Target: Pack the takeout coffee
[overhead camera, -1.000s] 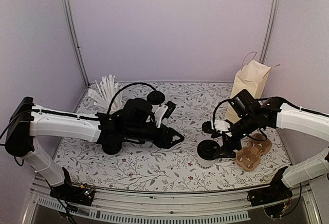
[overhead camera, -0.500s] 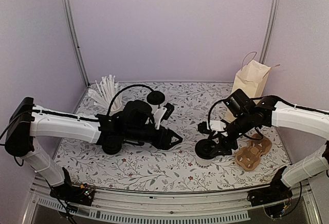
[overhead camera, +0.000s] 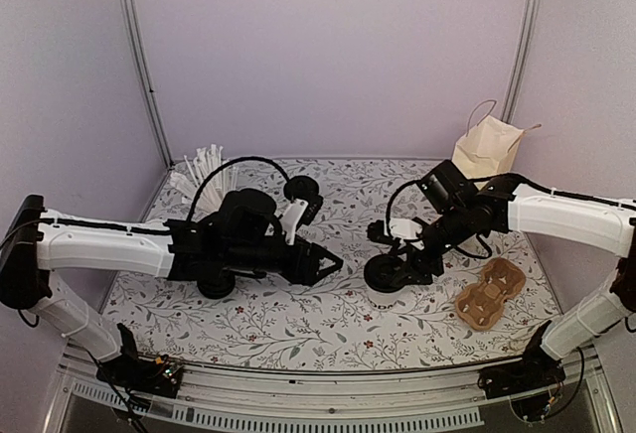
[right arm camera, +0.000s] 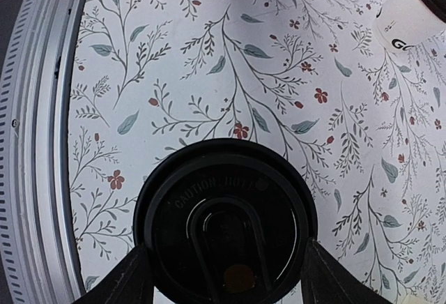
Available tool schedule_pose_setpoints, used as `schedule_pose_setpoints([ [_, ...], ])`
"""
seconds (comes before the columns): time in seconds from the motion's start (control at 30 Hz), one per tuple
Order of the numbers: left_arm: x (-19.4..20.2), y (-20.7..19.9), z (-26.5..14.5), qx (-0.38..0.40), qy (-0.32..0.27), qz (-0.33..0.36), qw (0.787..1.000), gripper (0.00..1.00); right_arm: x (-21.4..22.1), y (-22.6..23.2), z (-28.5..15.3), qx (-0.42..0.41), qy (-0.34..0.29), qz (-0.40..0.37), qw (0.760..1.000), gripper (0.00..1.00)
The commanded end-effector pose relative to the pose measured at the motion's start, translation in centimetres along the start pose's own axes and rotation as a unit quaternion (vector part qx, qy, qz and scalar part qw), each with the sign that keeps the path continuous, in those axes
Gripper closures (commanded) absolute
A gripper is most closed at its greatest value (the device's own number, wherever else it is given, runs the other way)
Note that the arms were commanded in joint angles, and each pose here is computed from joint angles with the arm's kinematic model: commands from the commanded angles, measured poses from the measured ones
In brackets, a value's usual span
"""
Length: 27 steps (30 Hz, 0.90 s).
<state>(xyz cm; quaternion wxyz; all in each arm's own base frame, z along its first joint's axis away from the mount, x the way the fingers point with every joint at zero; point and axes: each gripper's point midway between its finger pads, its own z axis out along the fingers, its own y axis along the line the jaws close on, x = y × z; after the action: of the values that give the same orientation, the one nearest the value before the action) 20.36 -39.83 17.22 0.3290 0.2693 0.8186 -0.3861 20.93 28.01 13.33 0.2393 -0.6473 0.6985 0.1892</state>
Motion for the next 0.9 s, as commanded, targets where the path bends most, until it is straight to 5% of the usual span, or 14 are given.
schedule_pose_setpoints([
  [0.0, -1.0, 0.9, -2.0, -0.022, -0.020, -0.004, 1.000, 0.40, -3.3, -4.3, -1.0, 0.045, -0.040, 0.011, 0.998, 0.42],
  [0.4, -0.9, 3.7, -6.8, -0.084, -0.044, -0.032, 0.995, 0.40, -7.5, -17.3, -0.5, 0.114, -0.078, 0.088, 0.987, 0.43],
  [0.87, 0.5, 6.7, -10.9, -0.127, -0.065, -0.074, 0.987, 0.37, -6.1, -25.4, 3.8, 0.139, -0.048, 0.156, 0.977, 0.40],
])
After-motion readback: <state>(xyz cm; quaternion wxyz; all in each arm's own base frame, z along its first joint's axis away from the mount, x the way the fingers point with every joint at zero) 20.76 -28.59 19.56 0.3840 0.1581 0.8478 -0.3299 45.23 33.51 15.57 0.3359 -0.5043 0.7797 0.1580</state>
